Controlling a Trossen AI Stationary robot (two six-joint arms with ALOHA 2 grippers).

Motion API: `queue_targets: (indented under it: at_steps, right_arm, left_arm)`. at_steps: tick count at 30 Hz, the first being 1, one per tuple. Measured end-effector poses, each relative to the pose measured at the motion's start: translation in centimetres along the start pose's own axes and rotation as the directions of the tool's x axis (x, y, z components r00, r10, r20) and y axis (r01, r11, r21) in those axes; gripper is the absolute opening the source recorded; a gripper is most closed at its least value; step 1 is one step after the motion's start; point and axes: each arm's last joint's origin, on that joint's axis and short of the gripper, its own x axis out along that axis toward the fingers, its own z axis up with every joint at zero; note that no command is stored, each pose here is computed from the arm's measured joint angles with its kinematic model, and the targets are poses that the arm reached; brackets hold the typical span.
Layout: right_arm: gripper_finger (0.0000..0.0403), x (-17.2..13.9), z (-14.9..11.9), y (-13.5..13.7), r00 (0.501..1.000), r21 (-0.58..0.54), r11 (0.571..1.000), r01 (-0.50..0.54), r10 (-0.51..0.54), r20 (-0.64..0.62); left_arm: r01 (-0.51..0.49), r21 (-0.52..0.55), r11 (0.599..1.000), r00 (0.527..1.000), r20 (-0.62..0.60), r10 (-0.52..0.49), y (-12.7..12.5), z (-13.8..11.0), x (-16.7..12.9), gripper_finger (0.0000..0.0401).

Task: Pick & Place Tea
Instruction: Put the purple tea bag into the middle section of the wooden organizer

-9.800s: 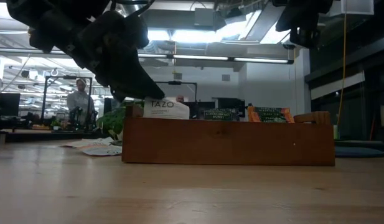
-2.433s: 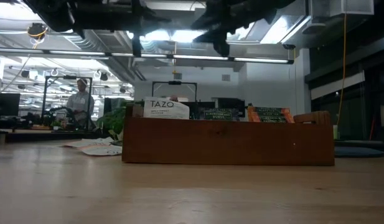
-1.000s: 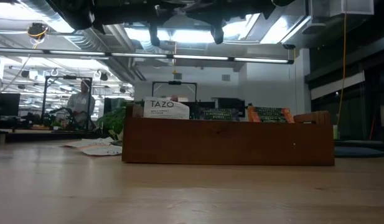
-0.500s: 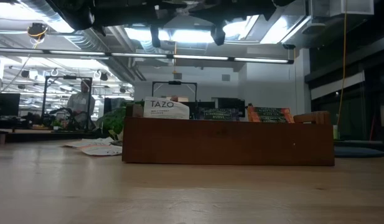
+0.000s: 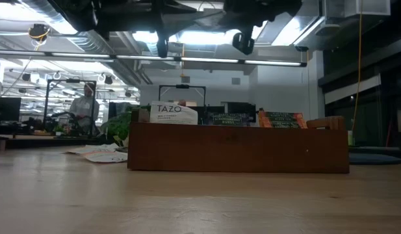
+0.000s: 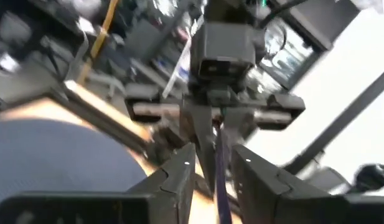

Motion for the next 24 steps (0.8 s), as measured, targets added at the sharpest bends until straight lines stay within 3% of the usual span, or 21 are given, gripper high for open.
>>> queue_targets:
  at_steps: [3,8,12,15,24]
  right_arm:
    - [0.0005,0.2,-0.5,0.3,0.999,-0.009,1.000,-0.005,0.005,-0.041]
    - [0.0005,0.3,-0.7,0.4,0.998,0.003,1.000,-0.015,0.015,-0.066]
    - [0.0005,0.3,-0.7,0.4,0.998,-0.001,1.000,-0.018,0.017,-0.062]
    - [0.0005,0.3,-0.6,0.4,0.998,-0.023,1.000,-0.021,0.020,-0.051]
    - [0.0005,0.3,0.1,0.6,0.999,-0.073,0.997,-0.033,0.034,0.010]
  left_arm:
    - [0.021,-0.013,1.000,0.993,-0.115,-0.022,-0.5,0.3,0.5,0.0114]
    - [-0.039,0.067,0.997,0.964,-0.261,0.055,-1.7,1.5,1.3,0.0127]
    - [-0.053,0.074,0.996,0.948,-0.308,0.073,-2.4,2.5,1.4,0.0132]
    - [-0.004,0.059,0.998,0.942,-0.335,0.024,-2.8,2.8,1.5,0.0132]
    - [-0.009,-0.021,1.000,0.915,-0.404,0.000,-2.3,1.5,2.3,0.0132]
